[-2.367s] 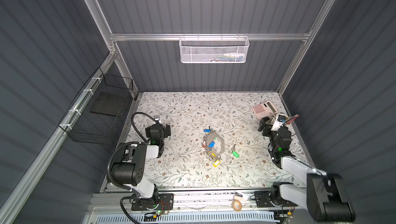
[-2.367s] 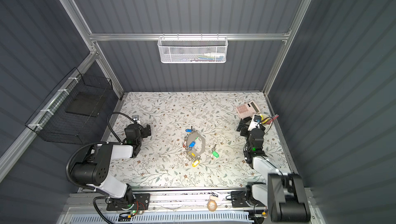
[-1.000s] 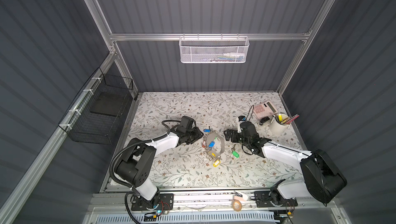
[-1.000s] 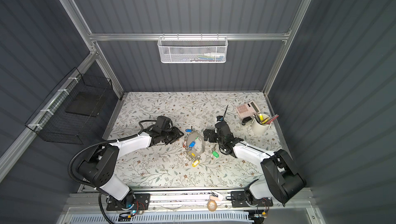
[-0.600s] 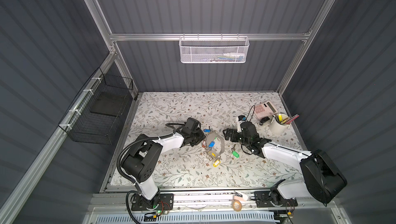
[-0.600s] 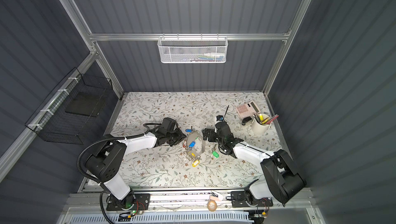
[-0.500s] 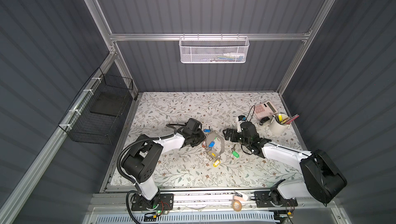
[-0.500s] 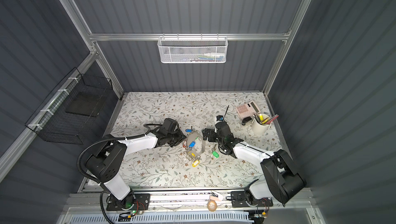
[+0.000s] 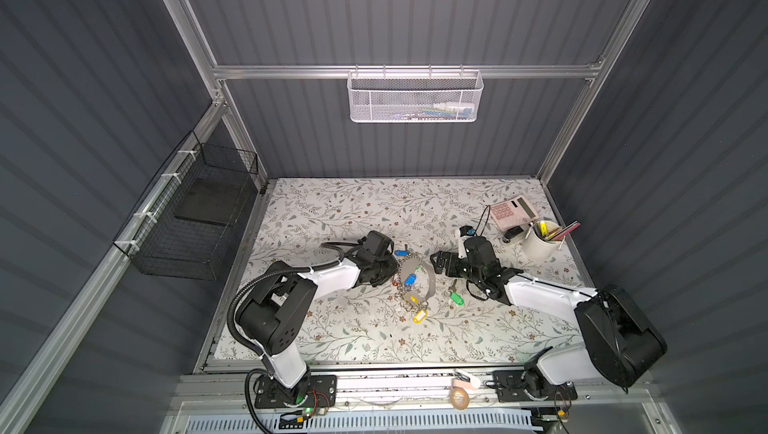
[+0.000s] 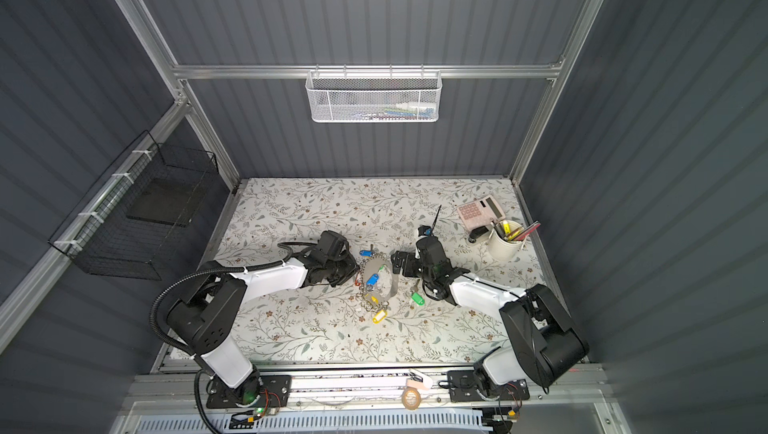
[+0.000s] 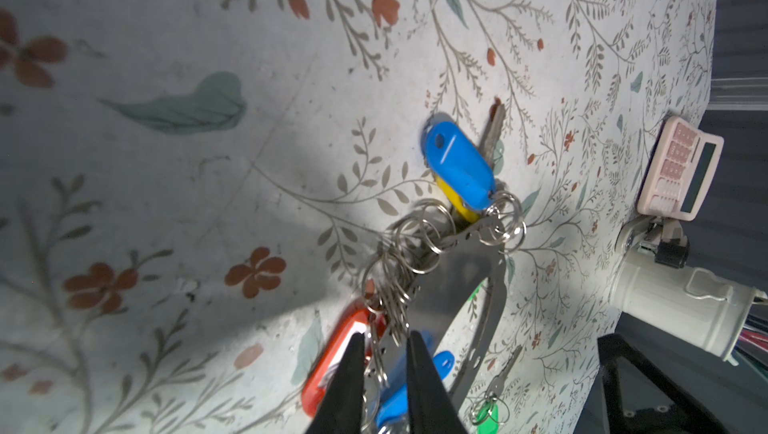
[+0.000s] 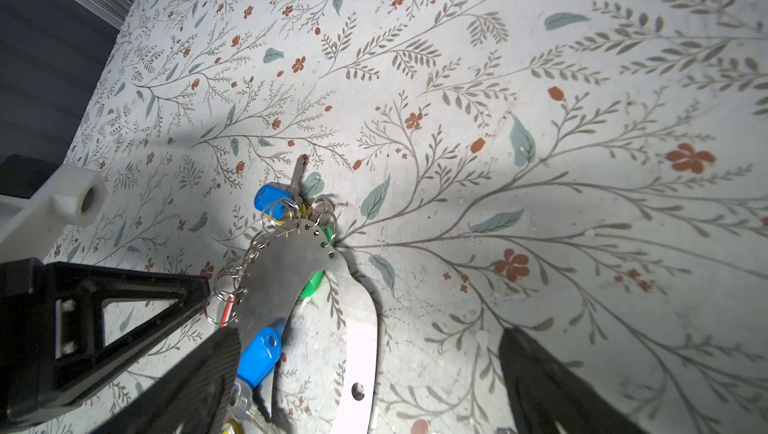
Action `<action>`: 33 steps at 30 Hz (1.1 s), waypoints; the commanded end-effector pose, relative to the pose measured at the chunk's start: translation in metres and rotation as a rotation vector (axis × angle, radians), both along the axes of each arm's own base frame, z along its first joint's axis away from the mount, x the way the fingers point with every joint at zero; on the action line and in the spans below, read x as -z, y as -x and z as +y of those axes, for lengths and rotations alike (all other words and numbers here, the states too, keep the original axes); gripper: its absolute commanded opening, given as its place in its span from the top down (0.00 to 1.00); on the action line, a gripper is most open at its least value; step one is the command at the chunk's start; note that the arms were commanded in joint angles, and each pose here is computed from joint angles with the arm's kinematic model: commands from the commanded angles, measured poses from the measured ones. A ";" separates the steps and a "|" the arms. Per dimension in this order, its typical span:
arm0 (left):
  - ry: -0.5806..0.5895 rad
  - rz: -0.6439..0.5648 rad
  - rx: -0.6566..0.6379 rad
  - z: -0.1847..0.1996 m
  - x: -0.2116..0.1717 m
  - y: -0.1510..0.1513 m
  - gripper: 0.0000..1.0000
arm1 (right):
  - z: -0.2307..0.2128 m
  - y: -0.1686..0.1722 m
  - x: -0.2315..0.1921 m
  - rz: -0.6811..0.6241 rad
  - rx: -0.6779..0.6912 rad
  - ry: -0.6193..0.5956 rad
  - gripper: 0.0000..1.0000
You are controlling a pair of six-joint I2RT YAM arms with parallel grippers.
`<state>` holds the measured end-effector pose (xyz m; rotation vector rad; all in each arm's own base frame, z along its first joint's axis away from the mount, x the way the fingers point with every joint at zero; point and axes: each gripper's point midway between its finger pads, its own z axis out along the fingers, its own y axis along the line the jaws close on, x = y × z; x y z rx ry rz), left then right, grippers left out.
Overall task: Put the keys on the keyring
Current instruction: 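Lower the left gripper onto the silver keyring while the right gripper hovers beside it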
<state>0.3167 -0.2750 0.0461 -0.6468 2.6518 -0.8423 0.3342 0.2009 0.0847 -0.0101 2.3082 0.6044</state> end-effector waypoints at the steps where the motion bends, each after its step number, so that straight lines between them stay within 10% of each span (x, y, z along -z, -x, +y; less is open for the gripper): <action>1: -0.016 0.018 -0.012 0.003 0.006 0.005 0.83 | 0.005 -0.002 -0.004 -0.005 -0.006 -0.014 0.01; 33: -0.043 0.054 -0.013 -0.002 0.021 0.009 0.88 | 0.004 -0.002 -0.003 0.006 -0.001 -0.013 0.01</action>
